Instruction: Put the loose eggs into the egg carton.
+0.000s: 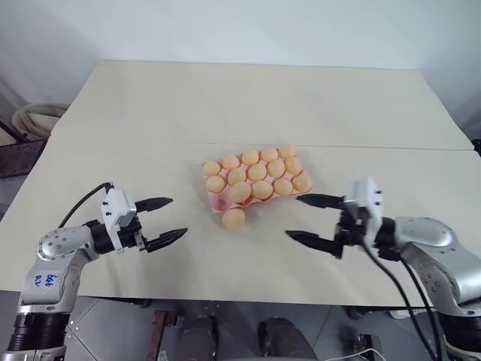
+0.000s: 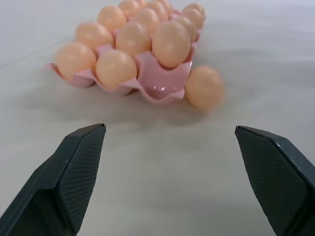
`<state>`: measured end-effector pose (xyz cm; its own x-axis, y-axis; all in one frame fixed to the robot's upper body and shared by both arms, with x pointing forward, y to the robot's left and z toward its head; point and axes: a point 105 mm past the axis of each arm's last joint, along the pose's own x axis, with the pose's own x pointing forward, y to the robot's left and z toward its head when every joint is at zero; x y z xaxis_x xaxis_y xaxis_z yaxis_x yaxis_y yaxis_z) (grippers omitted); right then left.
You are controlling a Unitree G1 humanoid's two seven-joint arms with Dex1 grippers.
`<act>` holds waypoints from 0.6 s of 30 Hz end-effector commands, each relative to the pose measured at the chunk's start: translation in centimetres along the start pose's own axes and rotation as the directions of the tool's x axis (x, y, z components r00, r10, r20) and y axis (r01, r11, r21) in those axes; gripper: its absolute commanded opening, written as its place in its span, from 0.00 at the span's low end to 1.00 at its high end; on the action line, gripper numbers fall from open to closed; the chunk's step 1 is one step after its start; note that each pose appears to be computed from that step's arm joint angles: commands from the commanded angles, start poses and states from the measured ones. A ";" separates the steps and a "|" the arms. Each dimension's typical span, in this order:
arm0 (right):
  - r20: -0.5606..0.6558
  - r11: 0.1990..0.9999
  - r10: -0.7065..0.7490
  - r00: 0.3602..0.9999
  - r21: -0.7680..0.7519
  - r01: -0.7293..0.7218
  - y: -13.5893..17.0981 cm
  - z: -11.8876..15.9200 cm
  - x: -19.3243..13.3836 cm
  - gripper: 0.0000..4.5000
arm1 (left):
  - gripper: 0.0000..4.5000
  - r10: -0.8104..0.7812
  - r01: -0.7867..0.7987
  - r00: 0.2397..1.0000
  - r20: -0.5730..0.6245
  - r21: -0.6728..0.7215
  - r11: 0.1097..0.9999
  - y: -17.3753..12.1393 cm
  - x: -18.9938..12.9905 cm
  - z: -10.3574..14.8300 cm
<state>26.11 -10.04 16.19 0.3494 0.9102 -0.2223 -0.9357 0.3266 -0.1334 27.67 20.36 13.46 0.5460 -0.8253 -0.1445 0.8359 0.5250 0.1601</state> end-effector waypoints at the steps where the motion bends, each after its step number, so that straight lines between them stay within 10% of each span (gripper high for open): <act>1: -0.059 1.000 0.006 0.998 0.003 -0.006 0.7 -0.4 2.8 0.99 | 1.00 -0.001 0.000 1.000 0.019 0.044 0.999 -0.3 -0.2 1.2; 18: -0.218 0.984 -0.090 0.972 0.132 0.121 -1.2 -2.2 10.0 0.99 | 1.00 0.026 -0.027 1.000 0.011 0.042 0.999 -1.6 -0.7 1.4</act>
<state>30.72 -2.47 11.48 0.4263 0.7940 -0.4335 -0.8827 0.4698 -0.0075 26.28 19.98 13.21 0.5706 -0.8056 -0.1595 0.8201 0.5486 0.1627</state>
